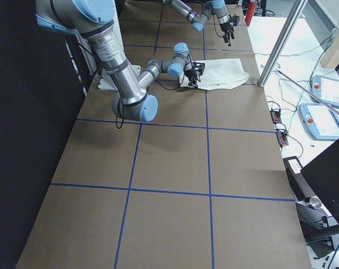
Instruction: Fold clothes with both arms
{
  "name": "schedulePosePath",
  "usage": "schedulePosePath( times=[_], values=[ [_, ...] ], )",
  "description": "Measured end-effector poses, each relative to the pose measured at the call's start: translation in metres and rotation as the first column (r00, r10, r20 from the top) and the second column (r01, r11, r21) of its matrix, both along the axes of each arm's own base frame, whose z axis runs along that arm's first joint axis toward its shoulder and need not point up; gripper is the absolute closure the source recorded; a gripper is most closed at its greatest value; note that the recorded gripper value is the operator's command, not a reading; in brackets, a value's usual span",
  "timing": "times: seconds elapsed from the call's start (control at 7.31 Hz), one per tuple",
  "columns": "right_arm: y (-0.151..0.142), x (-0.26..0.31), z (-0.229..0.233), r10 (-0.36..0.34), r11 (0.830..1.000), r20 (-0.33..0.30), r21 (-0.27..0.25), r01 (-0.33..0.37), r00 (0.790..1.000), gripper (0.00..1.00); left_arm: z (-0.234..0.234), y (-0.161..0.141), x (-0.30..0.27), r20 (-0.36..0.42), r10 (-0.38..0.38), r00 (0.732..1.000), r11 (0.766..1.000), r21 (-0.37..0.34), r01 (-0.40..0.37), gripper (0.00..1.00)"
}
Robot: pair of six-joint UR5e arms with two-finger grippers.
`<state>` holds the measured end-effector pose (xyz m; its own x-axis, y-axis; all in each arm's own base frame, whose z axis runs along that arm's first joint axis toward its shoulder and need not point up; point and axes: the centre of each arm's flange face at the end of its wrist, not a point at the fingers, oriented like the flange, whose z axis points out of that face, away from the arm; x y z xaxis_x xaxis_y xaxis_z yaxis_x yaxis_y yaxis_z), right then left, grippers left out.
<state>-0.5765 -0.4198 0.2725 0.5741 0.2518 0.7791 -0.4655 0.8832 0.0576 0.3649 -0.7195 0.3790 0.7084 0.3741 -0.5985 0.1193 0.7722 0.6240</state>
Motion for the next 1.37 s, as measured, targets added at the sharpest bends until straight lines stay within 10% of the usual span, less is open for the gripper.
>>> schedulePosePath(
  times=[0.14, 0.27, 0.96, 1.37],
  values=[
    [0.026, 0.01, 0.008, -0.01, 1.0, 0.007, 0.015, 0.01, 1.0, 0.89, 0.0, 0.001, 0.001, -0.001, 0.002, 1.0, 1.0, 0.001, -0.002, 0.0],
    [0.045, 0.025, 0.016, -0.019, 1.0, 0.011, 0.025, 0.019, 1.0, 0.01, -0.001, 0.001, 0.002, -0.004, 0.001, 1.0, 1.0, 0.001, -0.001, 0.0],
    [0.073, 0.049, 0.009, -0.141, 0.972, -0.046, 0.185, 0.147, 0.989, 0.0, -0.011, 0.01, 0.015, -0.039, -0.002, 0.999, 1.0, -0.016, 0.001, 0.0],
    [0.128, 0.019, 0.004, -0.216, 0.886, -0.197, 0.372, 0.277, 0.956, 0.11, -0.012, 0.011, 0.016, -0.043, -0.003, 0.999, 1.0, -0.018, 0.003, 0.0]
  ],
)
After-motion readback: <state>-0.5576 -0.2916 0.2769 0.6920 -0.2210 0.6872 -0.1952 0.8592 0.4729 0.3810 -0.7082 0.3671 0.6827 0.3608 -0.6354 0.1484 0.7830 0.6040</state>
